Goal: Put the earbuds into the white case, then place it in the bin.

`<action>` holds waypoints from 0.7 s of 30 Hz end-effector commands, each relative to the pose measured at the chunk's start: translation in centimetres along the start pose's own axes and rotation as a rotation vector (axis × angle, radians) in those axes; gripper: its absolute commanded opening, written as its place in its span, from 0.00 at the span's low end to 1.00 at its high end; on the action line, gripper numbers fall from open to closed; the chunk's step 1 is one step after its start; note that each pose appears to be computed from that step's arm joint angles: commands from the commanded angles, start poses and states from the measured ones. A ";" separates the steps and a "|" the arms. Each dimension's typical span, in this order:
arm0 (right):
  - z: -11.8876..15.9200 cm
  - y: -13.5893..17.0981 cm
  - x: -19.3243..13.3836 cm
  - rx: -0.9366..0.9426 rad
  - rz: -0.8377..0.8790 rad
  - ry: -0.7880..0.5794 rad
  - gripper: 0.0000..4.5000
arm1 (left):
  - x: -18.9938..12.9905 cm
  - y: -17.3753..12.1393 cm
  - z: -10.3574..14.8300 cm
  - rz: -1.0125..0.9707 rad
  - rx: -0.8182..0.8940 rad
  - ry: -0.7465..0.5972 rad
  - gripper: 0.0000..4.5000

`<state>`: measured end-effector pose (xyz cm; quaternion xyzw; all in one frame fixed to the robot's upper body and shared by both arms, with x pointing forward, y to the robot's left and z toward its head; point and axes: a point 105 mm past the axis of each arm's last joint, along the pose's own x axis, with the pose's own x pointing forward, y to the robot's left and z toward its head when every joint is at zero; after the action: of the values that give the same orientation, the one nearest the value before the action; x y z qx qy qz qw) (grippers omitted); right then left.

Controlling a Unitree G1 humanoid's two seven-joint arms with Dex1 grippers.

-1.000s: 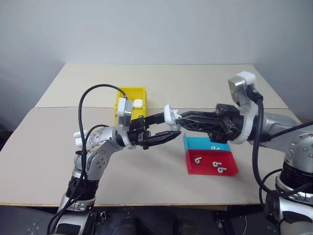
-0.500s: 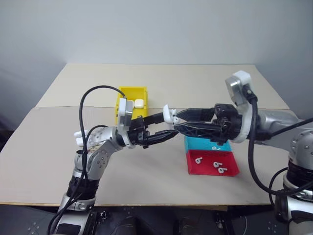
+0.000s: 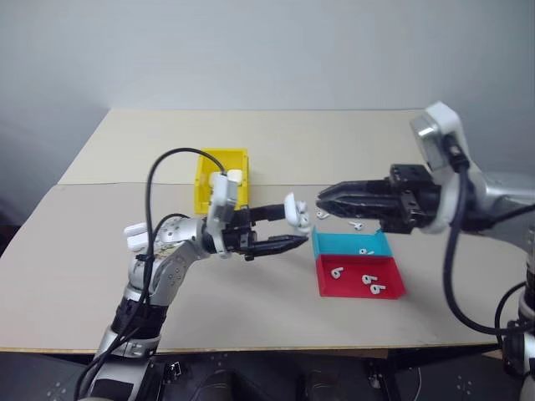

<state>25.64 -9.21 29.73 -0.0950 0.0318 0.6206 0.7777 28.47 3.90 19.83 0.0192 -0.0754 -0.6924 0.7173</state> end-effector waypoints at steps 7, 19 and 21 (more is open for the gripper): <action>-0.5 0.0 3.7 -0.222 0.116 0.378 0.01 | 1.3 0.0 0.7 -0.039 0.073 0.027 0.61; -2.2 -2.5 0.6 -0.242 -0.037 0.401 0.01 | -0.7 0.8 2.8 0.193 0.130 -0.115 0.61; -0.8 -2.9 0.4 -0.224 -0.089 0.245 0.01 | -1.4 1.3 3.3 0.291 0.134 -0.141 0.61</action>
<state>28.69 -9.61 26.97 -0.2797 0.1138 0.5777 0.7584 29.67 4.79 20.16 0.0069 -0.1112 -0.6041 0.7891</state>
